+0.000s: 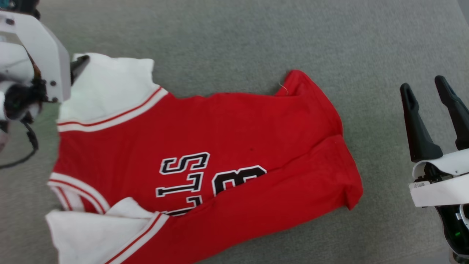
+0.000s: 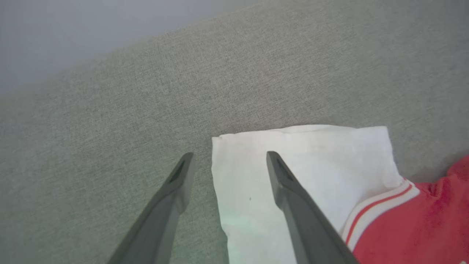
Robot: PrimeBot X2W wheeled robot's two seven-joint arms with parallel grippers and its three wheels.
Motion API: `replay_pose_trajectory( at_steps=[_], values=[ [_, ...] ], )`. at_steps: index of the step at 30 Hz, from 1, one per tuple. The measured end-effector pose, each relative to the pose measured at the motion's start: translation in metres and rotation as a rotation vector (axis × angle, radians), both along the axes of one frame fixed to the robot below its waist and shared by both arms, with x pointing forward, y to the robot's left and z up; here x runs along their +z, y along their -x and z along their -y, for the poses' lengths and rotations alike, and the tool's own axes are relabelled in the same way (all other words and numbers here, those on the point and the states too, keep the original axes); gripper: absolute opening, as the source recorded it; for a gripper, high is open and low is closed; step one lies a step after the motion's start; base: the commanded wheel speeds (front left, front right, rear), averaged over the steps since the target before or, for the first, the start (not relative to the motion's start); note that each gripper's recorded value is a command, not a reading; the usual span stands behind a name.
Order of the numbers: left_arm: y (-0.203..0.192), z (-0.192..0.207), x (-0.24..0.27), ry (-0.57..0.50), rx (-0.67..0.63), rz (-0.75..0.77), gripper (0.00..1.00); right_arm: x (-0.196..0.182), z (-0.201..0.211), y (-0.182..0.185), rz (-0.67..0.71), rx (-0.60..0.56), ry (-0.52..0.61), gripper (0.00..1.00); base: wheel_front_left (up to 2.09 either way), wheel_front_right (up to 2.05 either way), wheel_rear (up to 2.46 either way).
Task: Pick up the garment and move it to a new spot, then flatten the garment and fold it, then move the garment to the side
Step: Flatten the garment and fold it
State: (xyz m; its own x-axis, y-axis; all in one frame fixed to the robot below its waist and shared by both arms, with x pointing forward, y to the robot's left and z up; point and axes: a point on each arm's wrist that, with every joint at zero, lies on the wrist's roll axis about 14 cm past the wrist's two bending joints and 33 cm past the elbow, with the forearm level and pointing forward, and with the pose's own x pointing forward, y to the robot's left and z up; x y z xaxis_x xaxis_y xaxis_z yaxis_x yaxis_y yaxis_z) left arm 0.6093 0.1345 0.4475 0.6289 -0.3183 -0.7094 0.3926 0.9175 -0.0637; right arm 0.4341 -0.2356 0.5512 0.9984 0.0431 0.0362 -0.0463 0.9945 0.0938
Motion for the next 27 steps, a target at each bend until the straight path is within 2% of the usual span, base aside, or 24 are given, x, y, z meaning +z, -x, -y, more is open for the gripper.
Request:
replay_pose_trajectory(
  at_steps=[8,10,11,17,27],
  values=[
    [-0.01,-0.004,-0.054,-0.063,0.05,-0.186,1.0,-0.023,0.014,-0.002,-0.063,-0.041,0.009,1.0,0.0,0.0,0.0],
    [-0.011,-0.002,-0.061,-0.055,0.069,-0.231,0.42,-0.025,0.016,-0.003,-0.07,-0.047,0.012,1.0,0.0,0.0,0.0],
    [-0.01,0.001,-0.064,-0.046,0.07,-0.247,0.0,-0.027,0.017,-0.003,-0.08,-0.049,0.008,1.0,0.0,0.0,0.0],
    [-0.007,0.004,-0.066,-0.022,0.073,-0.273,0.0,-0.038,0.011,-0.01,-0.148,-0.028,-0.052,1.0,0.0,0.0,0.0],
    [-0.003,0.008,-0.06,-0.003,0.063,-0.249,0.0,-0.071,-0.02,-0.043,-0.415,0.102,-0.083,1.0,0.0,0.0,0.0]
  ],
)
